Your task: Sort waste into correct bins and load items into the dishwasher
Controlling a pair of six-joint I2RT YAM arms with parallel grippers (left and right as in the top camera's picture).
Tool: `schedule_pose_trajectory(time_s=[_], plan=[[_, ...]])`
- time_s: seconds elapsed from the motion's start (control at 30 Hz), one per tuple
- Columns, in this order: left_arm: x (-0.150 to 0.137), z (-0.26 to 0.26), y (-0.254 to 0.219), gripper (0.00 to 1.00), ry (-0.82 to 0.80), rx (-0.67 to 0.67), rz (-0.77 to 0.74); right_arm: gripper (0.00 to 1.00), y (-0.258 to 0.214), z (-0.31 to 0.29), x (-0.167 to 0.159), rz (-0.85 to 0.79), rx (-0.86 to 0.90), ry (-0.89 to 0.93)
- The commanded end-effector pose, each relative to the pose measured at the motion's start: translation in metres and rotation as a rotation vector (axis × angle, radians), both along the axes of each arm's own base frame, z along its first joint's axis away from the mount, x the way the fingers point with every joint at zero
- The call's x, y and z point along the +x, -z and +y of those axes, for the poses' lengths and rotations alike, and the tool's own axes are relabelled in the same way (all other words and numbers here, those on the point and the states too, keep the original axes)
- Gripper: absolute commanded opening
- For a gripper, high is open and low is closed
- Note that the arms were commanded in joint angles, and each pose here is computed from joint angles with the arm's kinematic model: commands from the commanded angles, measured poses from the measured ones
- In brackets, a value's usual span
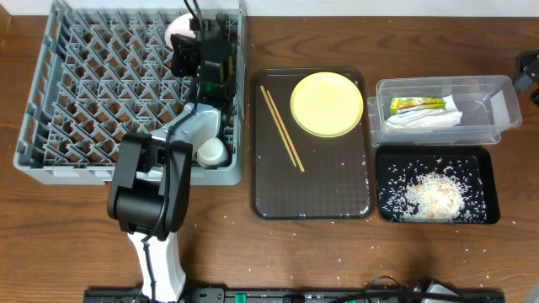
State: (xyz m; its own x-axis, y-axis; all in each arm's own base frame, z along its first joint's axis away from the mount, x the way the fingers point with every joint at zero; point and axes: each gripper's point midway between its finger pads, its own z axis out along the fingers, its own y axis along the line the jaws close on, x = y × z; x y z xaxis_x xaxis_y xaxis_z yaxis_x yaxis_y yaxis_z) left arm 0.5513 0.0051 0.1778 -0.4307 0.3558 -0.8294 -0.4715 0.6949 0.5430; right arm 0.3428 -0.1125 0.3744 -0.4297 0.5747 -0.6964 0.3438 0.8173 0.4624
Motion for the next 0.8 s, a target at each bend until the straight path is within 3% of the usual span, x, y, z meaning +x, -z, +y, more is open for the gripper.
schedule_pose_trajectory(time_s=[0.0, 0.2, 0.4, 0.53, 0.57, 0.63, 0.77], plan=[[-0.007, 0.007, 0.005, 0.07, -0.055, 0.046, 0.046, 0.99, -0.004, -0.004, -0.001, -0.009, 0.007, 0.017], [-0.011, -0.001, 0.018, 0.07, -0.046, 0.067, 0.116, 0.99, -0.004, -0.004, -0.001, -0.009, 0.007, 0.017], [-0.013, -0.001, 0.007, 0.08, -0.063, -0.035, 0.017, 0.99, -0.004, -0.004, -0.001, -0.009, 0.007, 0.017], [-0.015, -0.018, -0.020, 0.17, 0.019, -0.086, 0.019, 0.99, -0.004, -0.004, -0.001, -0.009, 0.007, 0.017], [-0.015, -0.026, -0.029, 0.24, 0.068, -0.116, 0.031, 0.99, -0.004, -0.004, -0.001, -0.009, 0.007, 0.017], [-0.017, -0.042, -0.044, 0.36, 0.171, -0.199, 0.051, 0.99, -0.004, -0.004, -0.001, -0.009, 0.007, 0.017], [-0.022, -0.064, -0.078, 0.48, 0.350, -0.395, 0.083, 0.99, -0.004, -0.004, -0.001, -0.009, 0.007, 0.017]])
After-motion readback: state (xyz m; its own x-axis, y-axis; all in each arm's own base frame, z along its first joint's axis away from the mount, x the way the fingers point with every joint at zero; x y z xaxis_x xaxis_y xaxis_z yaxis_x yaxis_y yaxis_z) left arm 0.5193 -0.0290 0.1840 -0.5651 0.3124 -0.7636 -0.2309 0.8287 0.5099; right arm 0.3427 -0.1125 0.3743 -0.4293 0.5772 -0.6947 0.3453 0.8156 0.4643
